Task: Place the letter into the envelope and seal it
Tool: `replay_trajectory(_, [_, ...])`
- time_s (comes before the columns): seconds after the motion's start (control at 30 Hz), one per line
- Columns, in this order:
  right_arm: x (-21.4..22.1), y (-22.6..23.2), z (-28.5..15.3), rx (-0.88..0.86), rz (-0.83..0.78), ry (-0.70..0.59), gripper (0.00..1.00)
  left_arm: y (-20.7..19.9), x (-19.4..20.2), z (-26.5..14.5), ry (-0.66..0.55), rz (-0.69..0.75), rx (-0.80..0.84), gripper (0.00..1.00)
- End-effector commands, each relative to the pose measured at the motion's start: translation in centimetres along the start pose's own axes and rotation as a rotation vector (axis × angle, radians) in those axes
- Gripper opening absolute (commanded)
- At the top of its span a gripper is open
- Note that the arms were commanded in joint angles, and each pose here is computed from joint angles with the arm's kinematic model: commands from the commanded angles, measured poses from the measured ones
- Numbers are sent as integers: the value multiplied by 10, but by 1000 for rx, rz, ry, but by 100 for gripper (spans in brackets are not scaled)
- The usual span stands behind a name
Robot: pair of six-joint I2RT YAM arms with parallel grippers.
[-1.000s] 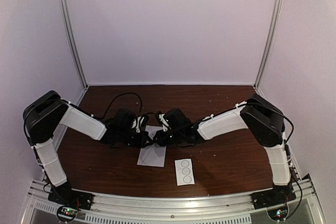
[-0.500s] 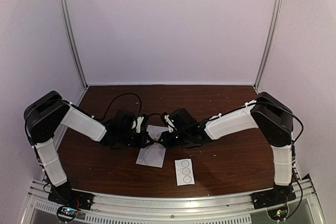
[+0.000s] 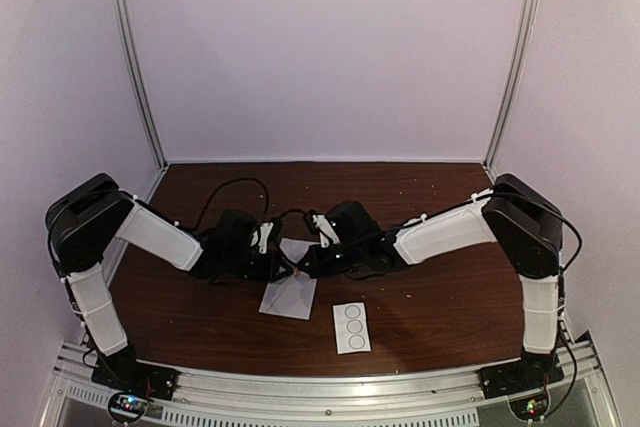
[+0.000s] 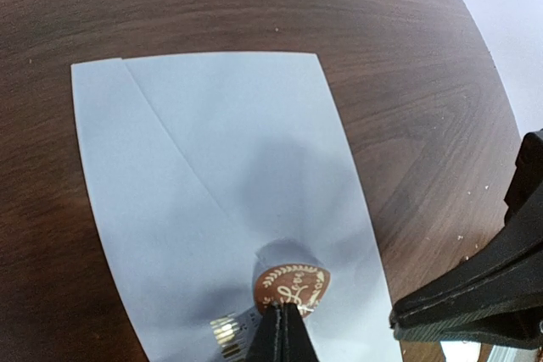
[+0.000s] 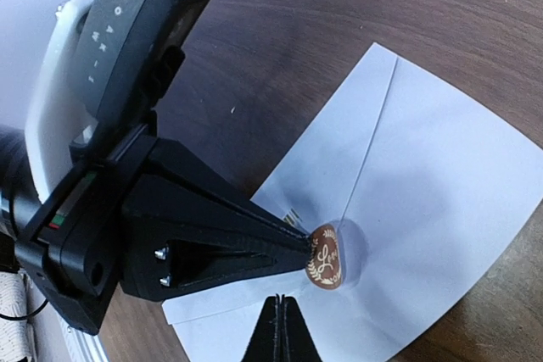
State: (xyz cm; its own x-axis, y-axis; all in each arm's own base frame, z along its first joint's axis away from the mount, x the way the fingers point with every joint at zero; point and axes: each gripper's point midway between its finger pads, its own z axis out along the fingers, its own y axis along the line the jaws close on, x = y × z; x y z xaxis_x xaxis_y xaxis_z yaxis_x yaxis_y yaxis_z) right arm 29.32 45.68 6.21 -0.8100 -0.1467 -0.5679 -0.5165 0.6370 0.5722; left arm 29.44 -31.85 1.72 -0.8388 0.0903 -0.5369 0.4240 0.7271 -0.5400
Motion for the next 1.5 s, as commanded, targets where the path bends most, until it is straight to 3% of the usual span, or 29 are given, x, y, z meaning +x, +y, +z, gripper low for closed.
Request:
replay_trajectory(0.0, [-9, 2, 12, -40, 15, -13, 0, 29, 44, 4, 129, -56, -86, 0])
replay_trajectory(0.57, [7, -30, 42, 21, 42, 45, 0, 26, 42, 3, 122, -56, -78, 0])
replay_trajectory(1.03, [26, -81, 32, 181, 128, 71, 0, 28, 43, -1, 119, -58, -89, 0])
replay_trajectory(1.47, [42, -54, 25, 84, 61, 126, 0, 27, 40, -1, 114, -56, -88, 0])
